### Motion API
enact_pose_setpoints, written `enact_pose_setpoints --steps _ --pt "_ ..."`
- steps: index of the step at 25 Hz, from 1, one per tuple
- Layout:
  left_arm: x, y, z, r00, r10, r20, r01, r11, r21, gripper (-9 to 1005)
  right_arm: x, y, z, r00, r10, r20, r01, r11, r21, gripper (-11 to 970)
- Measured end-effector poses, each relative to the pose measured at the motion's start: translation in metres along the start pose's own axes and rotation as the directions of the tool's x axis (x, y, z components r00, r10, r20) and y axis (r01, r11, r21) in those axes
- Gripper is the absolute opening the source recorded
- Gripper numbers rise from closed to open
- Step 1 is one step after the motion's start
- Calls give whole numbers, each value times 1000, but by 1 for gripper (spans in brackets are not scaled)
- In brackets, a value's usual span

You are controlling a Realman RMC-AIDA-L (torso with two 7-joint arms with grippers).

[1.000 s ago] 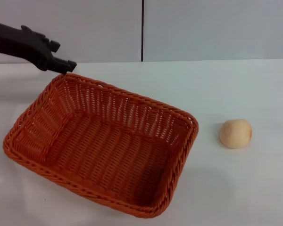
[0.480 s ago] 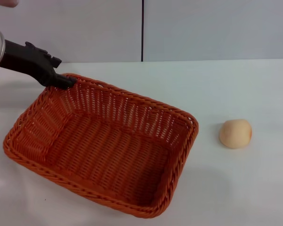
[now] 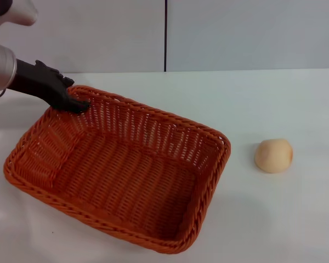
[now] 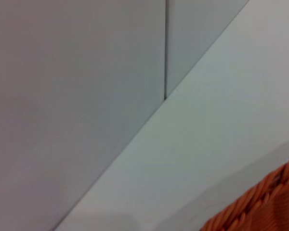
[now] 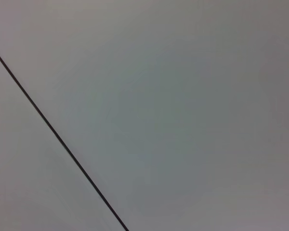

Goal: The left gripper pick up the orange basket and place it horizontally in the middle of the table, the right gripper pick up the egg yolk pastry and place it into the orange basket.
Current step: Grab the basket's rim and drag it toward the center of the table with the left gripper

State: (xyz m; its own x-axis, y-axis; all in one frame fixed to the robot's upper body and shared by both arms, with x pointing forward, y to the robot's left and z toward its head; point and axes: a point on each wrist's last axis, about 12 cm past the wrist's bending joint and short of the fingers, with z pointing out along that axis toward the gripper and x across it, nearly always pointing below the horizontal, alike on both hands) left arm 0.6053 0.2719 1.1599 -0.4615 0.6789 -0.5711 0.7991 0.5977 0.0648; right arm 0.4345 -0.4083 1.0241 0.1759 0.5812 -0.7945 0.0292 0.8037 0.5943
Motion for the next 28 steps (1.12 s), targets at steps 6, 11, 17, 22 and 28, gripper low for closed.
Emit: enact_pose_setpoints --steps 6,11,17,22,28 --pt "2 -3 13 1000 4 -19 -4 1000 6 573 3 1 -1 1000 11 -6 -11 1000 2 745" --pt "1 -3 14 1000 -4 -14 4 1000 -2 567 4 0 0 1000 10 -18 -10 1000 11 745" --pt "2 -4 15 1000 -7 -12 7 1000 -2 523 6 -1 0 1000 14 -27 -13 1000 24 744" --pt "1 -4 14 999 -36 -6 36 999 -2 366 6 -2 0 1000 16 -27 -15 999 36 744" --pt "-1 -4 9 996 -84 25 83 996 27 363 7 -3 1 999 17 -35 -15 999 48 744"
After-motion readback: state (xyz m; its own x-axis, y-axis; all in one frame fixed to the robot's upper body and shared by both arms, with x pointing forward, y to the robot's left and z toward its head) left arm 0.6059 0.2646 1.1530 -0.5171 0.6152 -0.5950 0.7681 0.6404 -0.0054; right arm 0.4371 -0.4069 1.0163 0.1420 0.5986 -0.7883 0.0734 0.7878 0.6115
